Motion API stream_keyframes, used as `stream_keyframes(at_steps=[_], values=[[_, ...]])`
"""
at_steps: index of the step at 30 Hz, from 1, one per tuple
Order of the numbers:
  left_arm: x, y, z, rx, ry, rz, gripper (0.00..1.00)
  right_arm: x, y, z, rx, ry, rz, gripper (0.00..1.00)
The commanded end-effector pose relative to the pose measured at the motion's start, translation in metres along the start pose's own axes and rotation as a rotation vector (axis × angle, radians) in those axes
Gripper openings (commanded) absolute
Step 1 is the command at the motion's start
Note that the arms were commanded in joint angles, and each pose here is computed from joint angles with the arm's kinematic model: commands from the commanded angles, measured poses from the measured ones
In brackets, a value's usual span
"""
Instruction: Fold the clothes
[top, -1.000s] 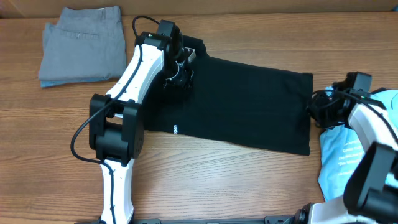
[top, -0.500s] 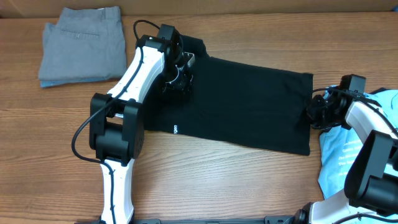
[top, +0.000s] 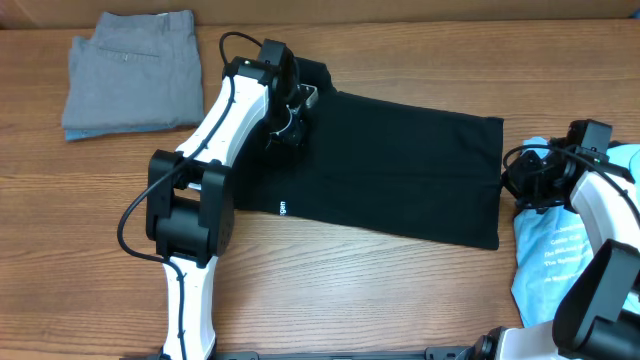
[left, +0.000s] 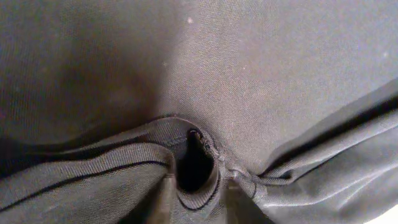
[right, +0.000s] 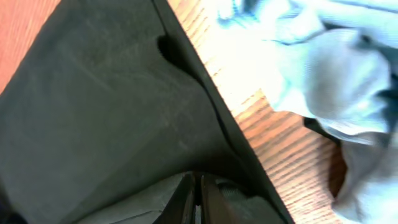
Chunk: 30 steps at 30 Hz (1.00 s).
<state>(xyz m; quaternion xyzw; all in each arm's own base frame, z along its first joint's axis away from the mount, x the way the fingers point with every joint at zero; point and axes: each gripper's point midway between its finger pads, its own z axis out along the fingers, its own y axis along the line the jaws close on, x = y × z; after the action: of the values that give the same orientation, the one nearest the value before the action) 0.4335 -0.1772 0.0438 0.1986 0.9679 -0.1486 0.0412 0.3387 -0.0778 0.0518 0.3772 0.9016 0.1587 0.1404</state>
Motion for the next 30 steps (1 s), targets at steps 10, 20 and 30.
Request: stream_keyframes(at_steps=[10,20,30], values=[[-0.001,-0.007,-0.004,0.014,-0.011,0.012,0.19,-0.027,0.006,-0.010,-0.004,-0.115,-0.020,0.04],[0.002,-0.004,-0.010,0.002,0.007,0.001,0.24,-0.032,0.006,-0.019,-0.016,-0.130,-0.009,0.47],[-0.030,0.023,-0.118,-0.059,-0.140,-0.123,0.39,-0.032,0.060,-0.096,-0.148,-0.107,-0.100,0.47]])
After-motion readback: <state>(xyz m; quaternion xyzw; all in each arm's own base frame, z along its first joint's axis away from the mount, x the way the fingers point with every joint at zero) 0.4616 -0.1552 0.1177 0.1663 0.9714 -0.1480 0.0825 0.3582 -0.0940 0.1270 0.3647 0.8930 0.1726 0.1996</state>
